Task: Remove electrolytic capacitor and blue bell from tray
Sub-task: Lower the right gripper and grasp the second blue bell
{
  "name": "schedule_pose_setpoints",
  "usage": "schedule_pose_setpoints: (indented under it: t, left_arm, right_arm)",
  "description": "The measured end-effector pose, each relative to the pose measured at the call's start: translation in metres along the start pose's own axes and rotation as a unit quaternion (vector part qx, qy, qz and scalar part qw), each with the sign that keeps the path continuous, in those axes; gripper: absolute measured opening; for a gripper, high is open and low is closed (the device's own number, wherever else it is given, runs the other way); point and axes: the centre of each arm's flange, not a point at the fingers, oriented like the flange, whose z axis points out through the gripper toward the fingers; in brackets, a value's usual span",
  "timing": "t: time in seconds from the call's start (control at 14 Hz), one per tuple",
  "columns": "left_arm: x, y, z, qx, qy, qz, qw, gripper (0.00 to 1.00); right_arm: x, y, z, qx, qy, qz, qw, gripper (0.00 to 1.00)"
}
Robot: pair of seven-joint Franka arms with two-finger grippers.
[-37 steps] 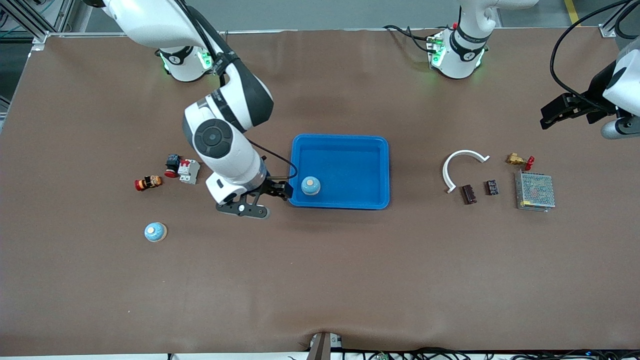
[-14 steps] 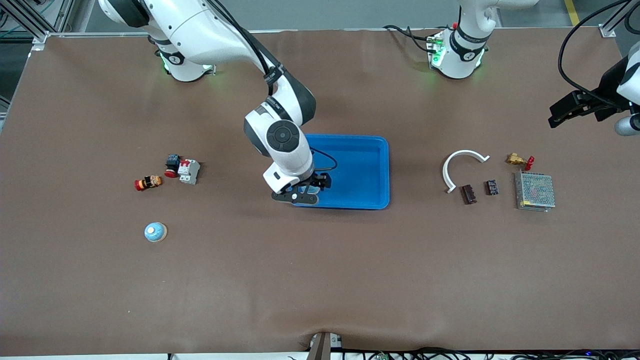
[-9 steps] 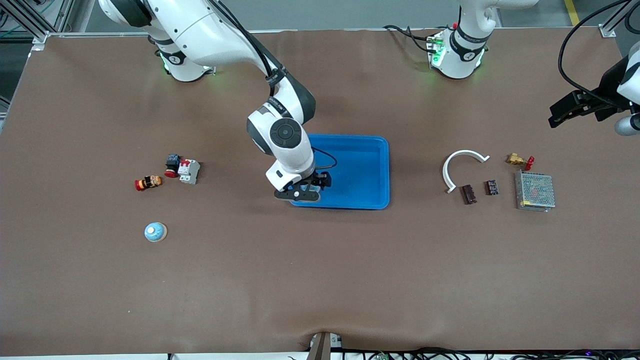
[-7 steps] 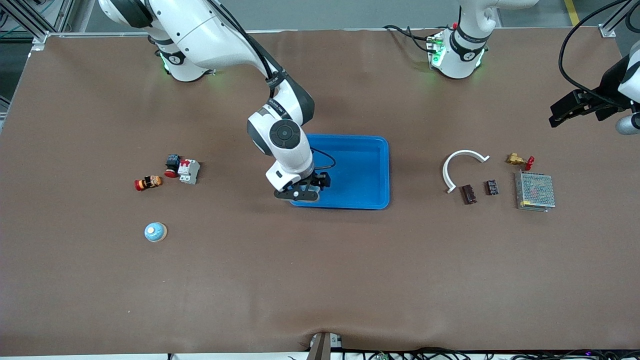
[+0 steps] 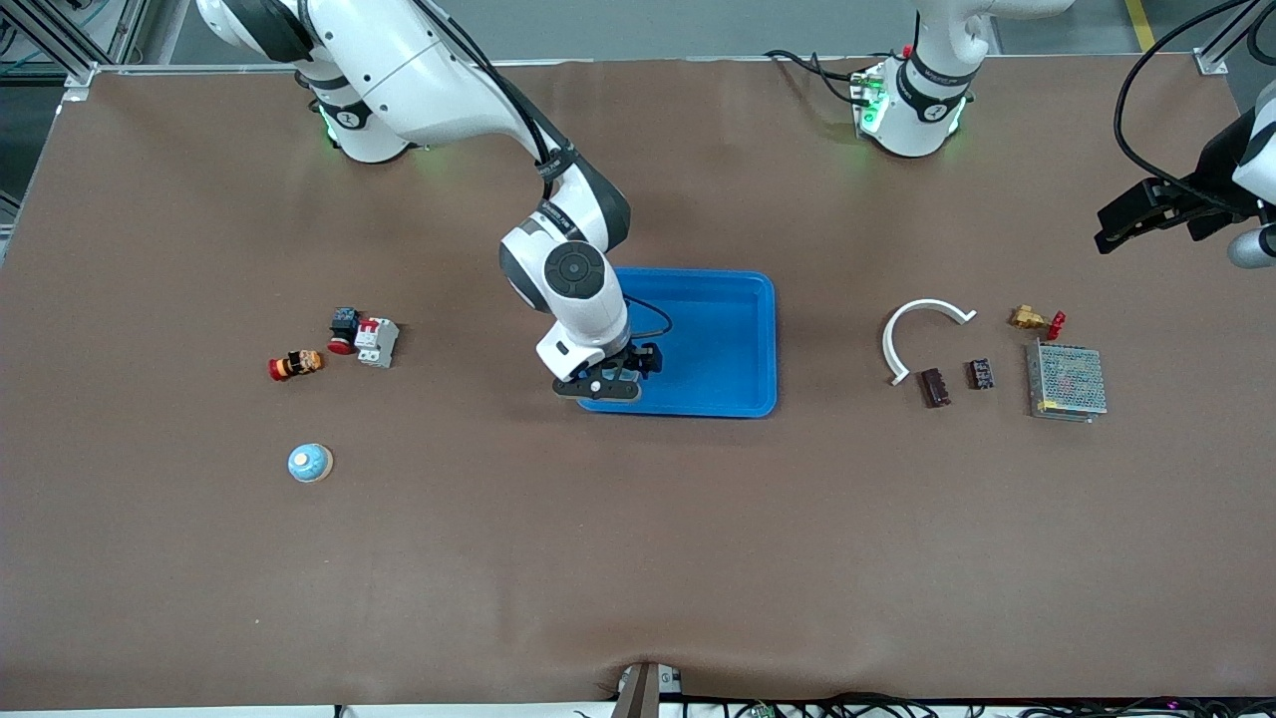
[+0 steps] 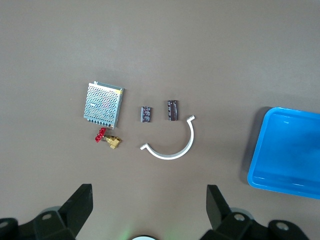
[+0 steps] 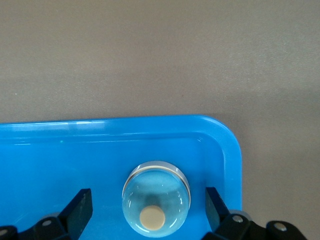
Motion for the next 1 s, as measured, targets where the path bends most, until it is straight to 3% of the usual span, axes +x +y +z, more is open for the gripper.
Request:
schedule_pose_setpoints:
  t: [1.0]
  left_arm:
    - [0.000,0.000,0.000,0.000,0.000,0.000,1.000,1.00]
  right_arm:
    - [-0.002,0.001,0.018,-0.003,0.003,-0.006,1.000,1.00]
